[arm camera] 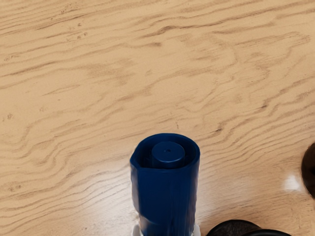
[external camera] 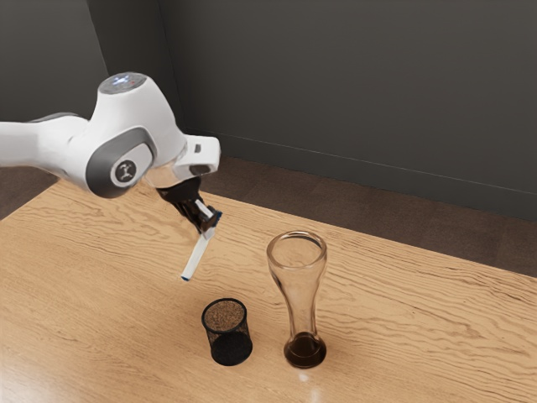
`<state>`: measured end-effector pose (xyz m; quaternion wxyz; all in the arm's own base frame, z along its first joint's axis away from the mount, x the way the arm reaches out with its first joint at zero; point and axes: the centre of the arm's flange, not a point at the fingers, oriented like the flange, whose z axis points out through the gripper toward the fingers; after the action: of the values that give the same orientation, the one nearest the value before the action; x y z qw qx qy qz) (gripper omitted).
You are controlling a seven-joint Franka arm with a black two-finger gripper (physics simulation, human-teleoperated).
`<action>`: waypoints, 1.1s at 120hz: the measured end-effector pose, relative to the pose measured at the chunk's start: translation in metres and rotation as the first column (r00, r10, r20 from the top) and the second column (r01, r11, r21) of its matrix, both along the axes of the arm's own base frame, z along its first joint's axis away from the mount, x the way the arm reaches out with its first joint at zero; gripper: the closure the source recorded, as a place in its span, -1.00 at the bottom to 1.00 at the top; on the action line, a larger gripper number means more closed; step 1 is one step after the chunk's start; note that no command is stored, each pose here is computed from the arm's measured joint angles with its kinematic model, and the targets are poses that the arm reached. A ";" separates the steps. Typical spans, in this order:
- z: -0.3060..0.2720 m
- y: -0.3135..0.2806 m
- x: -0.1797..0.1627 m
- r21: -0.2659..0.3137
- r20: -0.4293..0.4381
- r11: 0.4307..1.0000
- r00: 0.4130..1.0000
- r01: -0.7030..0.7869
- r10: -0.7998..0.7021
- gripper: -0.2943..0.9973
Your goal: Put the marker into the pen holder.
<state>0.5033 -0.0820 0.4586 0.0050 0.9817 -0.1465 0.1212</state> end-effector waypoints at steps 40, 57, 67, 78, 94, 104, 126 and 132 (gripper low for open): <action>-0.014 -0.059 -0.018 -0.049 -0.043 0.997 0.997 0.063 -0.065 0.67; -0.034 -0.063 -0.017 -0.060 -0.085 0.997 0.995 0.053 -0.058 0.67; -0.046 -0.065 -0.014 -0.063 -0.088 0.997 0.995 0.049 -0.055 0.67; -0.061 -0.063 -0.012 -0.063 -0.088 0.997 0.995 0.040 -0.045 0.67; -0.087 -0.056 -0.023 -0.055 -0.120 0.998 0.992 0.024 -0.030 0.67; -0.101 -0.052 -0.032 -0.051 -0.143 0.999 0.989 0.014 -0.021 0.54; -0.010 -0.057 0.009 -0.064 -0.066 0.997 0.997 0.043 -0.047 -0.04; 0.040 -0.055 0.023 -0.036 -0.044 0.997 0.997 0.064 -0.065 -0.15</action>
<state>0.5263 -0.1370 0.4985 0.0290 0.9788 -0.1758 0.1014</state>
